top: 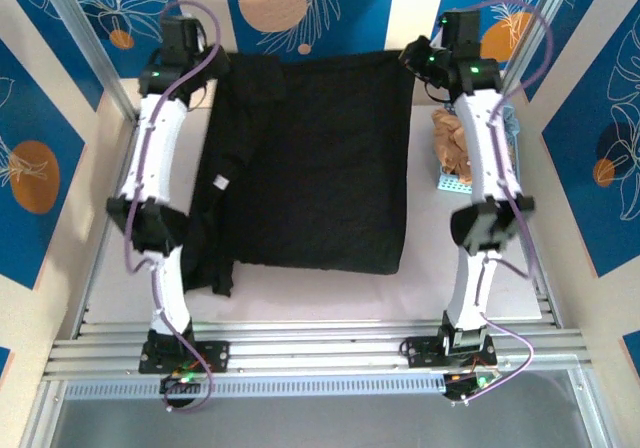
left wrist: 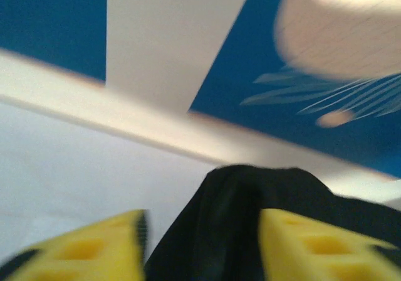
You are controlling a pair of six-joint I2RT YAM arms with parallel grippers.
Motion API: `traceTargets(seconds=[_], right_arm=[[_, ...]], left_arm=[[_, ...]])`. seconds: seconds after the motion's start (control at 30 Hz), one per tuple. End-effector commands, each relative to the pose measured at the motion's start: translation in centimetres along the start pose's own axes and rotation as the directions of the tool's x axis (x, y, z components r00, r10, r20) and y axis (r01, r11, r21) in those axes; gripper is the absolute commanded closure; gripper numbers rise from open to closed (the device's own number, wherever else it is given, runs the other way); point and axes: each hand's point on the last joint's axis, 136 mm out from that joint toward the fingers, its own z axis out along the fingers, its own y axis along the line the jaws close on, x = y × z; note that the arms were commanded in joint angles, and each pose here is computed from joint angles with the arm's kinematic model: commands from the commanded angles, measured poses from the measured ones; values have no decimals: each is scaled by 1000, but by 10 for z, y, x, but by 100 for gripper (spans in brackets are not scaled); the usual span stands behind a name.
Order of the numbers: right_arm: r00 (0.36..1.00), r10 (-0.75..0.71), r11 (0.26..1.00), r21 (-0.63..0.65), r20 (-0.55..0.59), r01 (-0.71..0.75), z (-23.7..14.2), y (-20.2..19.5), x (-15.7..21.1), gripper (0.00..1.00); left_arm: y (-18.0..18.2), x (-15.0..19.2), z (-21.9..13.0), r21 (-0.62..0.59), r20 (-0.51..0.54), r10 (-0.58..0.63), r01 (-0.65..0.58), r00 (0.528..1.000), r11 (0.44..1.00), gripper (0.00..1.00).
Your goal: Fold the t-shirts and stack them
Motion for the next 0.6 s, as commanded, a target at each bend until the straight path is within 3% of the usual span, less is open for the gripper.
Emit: traceTargets(seconds=[0.0,0.07,0.2,0.3,0.4,0.47,0.57], right_arm=[[985,79,995,74,-150,-69,7,-26,27,38],[977,81,991,119,-197,-58,9,-34,43,29],[961,99,983,177,-257,-54,-10,-42,86,29],[941,170,968,228,-293,-104,-32,-53,142,31],[909,188,961,262,-371,-91,-55,-62,211,33],[867,203,954,292,-456,-70,-69,-72,263,33],[782,267,936,344,-564,-71,-85,-93,326,35]], left_arm=[[18,19,-12,-38,-117,-24,20,993,999,18],[35,44,-15,-108,-193,-1,-21,981,994,17],[75,109,-49,-208,-351,12,-91,936,974,17],[106,182,-82,-243,-496,-4,-134,868,961,19],[143,254,-120,-299,-637,-34,-205,770,932,21],[151,291,-136,-270,-684,-40,-202,728,941,20],[137,322,-134,-162,-709,5,-170,705,972,19]])
